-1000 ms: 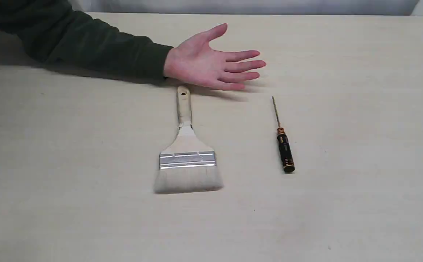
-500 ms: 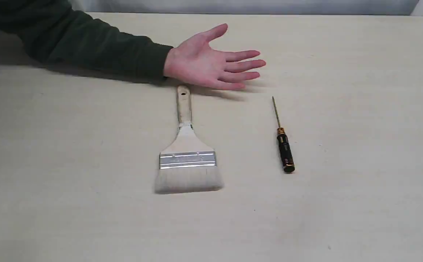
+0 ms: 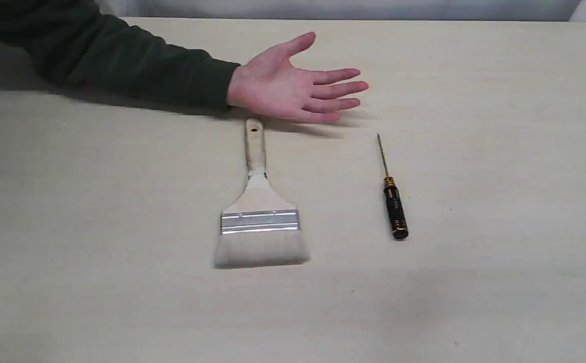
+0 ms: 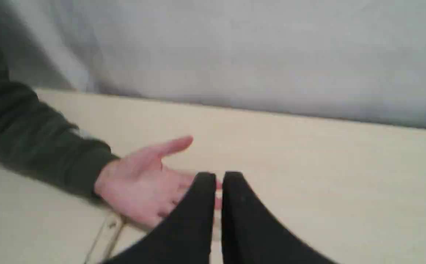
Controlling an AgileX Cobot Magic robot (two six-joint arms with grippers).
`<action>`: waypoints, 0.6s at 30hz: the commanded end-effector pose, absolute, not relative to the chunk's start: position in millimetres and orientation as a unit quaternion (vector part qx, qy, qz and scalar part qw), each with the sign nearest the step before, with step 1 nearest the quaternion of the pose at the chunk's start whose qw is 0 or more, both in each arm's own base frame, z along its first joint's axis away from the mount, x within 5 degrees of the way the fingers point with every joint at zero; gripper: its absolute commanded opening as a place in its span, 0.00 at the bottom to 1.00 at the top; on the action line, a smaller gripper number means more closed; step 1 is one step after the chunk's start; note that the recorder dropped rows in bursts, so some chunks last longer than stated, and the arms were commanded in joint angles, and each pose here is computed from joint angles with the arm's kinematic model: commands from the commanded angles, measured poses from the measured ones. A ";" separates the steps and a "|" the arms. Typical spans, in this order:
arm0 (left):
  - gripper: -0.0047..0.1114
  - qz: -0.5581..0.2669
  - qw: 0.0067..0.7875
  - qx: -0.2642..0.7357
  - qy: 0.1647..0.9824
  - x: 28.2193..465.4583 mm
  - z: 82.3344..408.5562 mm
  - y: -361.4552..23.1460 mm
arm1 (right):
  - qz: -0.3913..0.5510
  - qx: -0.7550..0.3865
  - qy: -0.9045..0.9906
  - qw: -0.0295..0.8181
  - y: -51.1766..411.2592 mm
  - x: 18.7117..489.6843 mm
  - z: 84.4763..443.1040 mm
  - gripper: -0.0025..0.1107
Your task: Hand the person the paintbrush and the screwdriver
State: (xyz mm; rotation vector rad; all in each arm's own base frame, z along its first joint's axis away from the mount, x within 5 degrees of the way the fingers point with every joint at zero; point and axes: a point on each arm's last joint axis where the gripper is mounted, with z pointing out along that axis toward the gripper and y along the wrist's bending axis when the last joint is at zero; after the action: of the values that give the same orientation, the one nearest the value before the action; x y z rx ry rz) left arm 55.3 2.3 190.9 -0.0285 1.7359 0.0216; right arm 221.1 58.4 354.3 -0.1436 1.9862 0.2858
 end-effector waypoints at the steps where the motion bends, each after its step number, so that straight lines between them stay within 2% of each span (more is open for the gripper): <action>1: 0.04 0.007 0.648 -0.013 0.761 55.3 190.8 2.2 | 0.113 -0.086 0.868 0.476 76.1 256.0 332.0 0.06; 7: 0.04 0.007 0.648 -0.013 0.761 55.3 190.8 2.2 | 0.102 -0.111 0.918 0.367 102.7 301.3 277.7 0.07; 9: 0.04 0.007 0.648 -0.013 0.761 55.3 190.8 2.2 | 0.093 -0.118 0.930 0.334 106.9 310.6 257.6 0.10; 12: 0.04 0.007 0.648 -0.013 0.761 55.3 190.8 2.2 | 0.085 -0.120 0.946 0.288 109.6 318.2 230.2 0.22; 16: 0.04 0.007 0.648 -0.013 0.761 55.3 190.8 2.2 | 0.076 -0.119 0.963 0.228 111.5 322.5 199.4 0.44; 18: 0.04 0.006 0.647 -0.014 0.763 55.2 190.4 2.1 | 0.075 -0.113 0.969 0.207 112.2 323.9 188.0 0.51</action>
State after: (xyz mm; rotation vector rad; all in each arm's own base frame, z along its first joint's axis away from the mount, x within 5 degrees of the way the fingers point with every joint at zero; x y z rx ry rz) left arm 55.3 2.3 190.9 -0.0285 1.7359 0.0216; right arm 322.4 111.2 192.2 -0.3079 2.6787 0.2137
